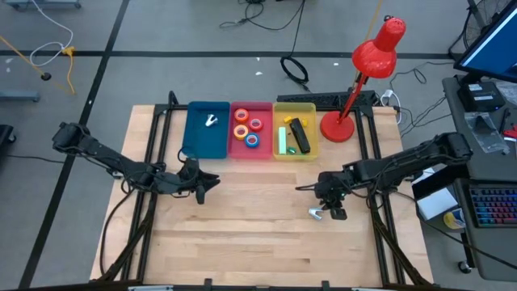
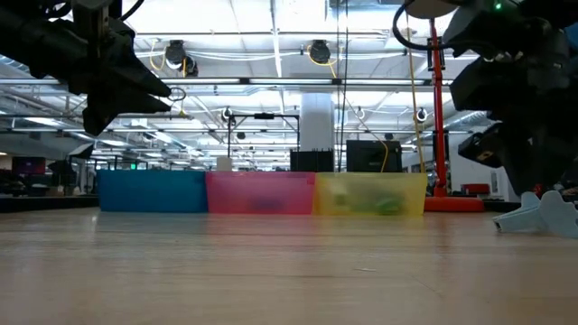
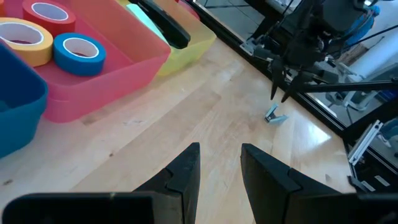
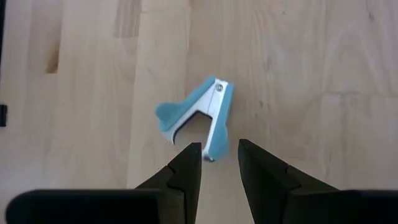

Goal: Pick and place Stapler, Stapler remover, tape
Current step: Put the light blue staple remover into the blue bin

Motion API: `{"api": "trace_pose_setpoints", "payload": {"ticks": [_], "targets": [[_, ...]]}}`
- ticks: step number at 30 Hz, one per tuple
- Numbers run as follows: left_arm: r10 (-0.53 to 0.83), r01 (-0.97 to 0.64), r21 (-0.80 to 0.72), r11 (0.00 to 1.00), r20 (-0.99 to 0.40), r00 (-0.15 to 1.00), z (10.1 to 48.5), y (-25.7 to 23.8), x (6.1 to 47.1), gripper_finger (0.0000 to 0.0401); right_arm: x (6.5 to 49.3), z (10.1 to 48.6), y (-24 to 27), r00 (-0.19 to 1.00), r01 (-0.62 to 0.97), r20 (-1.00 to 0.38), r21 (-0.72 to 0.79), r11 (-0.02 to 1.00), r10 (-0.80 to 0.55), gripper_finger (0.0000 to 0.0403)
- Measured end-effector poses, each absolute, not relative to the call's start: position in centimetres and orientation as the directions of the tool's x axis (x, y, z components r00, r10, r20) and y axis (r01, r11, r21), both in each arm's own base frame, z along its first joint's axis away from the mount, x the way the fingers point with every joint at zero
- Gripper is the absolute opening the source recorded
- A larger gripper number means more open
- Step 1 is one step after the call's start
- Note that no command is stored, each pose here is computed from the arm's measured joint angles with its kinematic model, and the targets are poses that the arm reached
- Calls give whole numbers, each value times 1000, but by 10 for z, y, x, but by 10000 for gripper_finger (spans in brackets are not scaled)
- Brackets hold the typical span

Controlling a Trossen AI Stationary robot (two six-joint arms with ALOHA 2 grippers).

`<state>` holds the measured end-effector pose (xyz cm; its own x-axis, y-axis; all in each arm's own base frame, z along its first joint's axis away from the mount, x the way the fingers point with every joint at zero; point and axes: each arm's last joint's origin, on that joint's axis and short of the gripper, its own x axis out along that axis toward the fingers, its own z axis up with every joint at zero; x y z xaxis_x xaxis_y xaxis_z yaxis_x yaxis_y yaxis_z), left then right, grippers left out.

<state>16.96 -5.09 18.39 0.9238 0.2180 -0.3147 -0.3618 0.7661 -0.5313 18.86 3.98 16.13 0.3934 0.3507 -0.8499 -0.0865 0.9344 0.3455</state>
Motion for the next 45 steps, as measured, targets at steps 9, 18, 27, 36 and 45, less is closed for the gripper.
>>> {"api": "trace_pose_setpoints", "payload": {"ticks": [9, 18, 27, 36, 45], "targets": [[218, -362, -531, 766, -315, 924, 184, -51, 170, 115, 189, 158, 40, 425, -100, -832, 348, 932, 356, 98], [229, -369, -526, 766, -312, 922, 184, -51, 170, 115, 194, 147, 41, 393, -96, -850, 341, 935, 350, 98], [233, -371, -524, 767, -312, 921, 184, -50, 169, 115, 196, 144, 41, 386, -92, -853, 344, 934, 352, 35], [267, -367, -597, 713, -252, 930, 190, -50, 171, 115, 196, 155, 34, 448, -79, -827, 343, 936, 340, 6], [286, -261, -579, 772, -50, 957, 213, -45, 177, 115, 229, 216, 2, 853, -118, -455, 311, 943, 256, 1]]}}
